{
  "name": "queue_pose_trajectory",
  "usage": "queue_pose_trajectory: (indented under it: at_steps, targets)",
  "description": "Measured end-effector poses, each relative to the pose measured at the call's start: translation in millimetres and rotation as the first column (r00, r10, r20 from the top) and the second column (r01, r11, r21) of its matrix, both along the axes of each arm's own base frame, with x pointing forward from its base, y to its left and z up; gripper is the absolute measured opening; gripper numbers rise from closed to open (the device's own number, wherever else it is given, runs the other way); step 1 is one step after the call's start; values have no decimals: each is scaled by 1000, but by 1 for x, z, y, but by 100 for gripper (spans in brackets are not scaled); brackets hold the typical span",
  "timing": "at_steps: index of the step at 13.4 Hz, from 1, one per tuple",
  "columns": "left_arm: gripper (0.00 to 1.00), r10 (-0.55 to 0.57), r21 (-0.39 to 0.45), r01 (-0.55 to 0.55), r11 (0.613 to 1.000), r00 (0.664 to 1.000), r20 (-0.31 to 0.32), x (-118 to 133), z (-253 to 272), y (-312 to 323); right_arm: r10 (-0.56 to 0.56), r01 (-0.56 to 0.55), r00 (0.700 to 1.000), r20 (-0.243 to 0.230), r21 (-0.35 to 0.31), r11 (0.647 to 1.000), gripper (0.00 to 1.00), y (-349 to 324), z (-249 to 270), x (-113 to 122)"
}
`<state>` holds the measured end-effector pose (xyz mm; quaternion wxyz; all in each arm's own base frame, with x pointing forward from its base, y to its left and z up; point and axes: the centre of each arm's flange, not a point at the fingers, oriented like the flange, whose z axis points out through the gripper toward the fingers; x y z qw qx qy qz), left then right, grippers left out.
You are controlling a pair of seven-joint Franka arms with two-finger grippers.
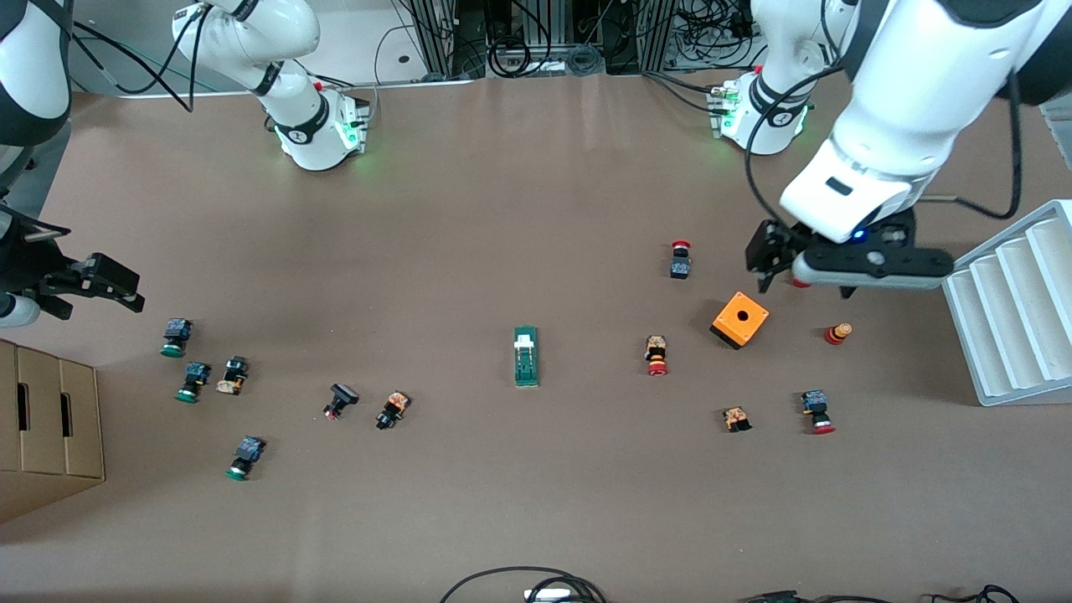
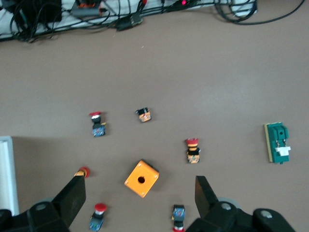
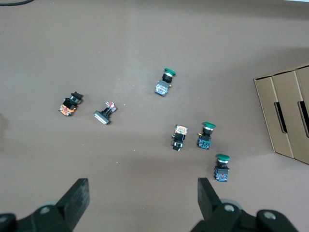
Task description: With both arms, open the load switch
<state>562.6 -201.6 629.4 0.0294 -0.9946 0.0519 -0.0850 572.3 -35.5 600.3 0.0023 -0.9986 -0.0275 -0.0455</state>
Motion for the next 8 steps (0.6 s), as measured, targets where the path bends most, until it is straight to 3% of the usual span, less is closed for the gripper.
queue_pose_trajectory:
  at_steps: [6,8]
  targets:
    - [100,117,24,-116,993,991,-66,15,4,68,0,0,1000,0,0,1000,100,0,0,0]
    - [100,117,-13,-119,993,989,-94,21,-2,86,0,0,1000,0,0,1000,100,0,0,0]
